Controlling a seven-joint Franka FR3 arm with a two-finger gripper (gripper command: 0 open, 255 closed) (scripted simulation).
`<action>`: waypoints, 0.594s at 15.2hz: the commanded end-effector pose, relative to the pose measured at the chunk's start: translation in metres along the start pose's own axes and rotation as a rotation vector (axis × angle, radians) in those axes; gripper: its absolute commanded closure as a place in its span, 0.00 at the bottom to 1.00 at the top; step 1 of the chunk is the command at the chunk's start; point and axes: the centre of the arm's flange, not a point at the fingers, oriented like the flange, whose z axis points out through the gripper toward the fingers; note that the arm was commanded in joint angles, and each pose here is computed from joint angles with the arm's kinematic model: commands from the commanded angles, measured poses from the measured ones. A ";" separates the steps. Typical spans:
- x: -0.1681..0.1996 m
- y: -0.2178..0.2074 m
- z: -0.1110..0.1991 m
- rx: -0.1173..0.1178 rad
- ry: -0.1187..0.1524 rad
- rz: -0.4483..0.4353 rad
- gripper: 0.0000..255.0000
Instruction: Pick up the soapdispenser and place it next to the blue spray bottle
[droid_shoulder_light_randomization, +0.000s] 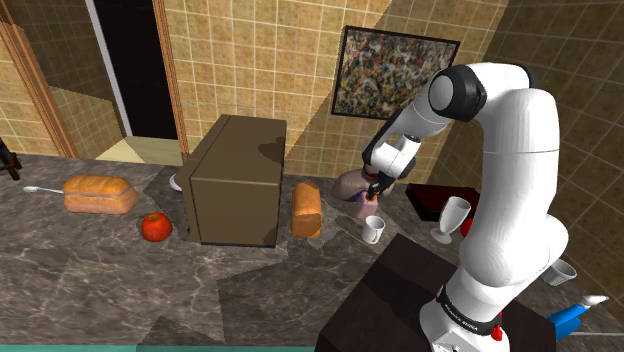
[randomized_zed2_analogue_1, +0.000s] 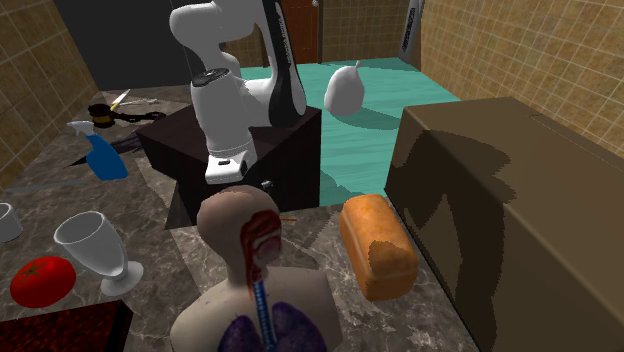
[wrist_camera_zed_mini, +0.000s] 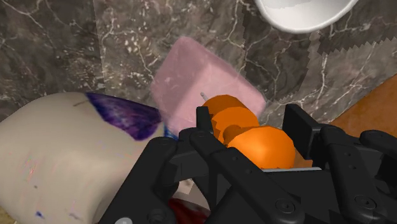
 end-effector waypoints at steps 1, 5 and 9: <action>0.000 0.000 0.000 0.000 0.000 -0.001 1.00; 0.000 0.000 0.000 0.000 0.000 -0.001 1.00; 0.004 0.001 -0.015 0.000 0.000 -0.001 1.00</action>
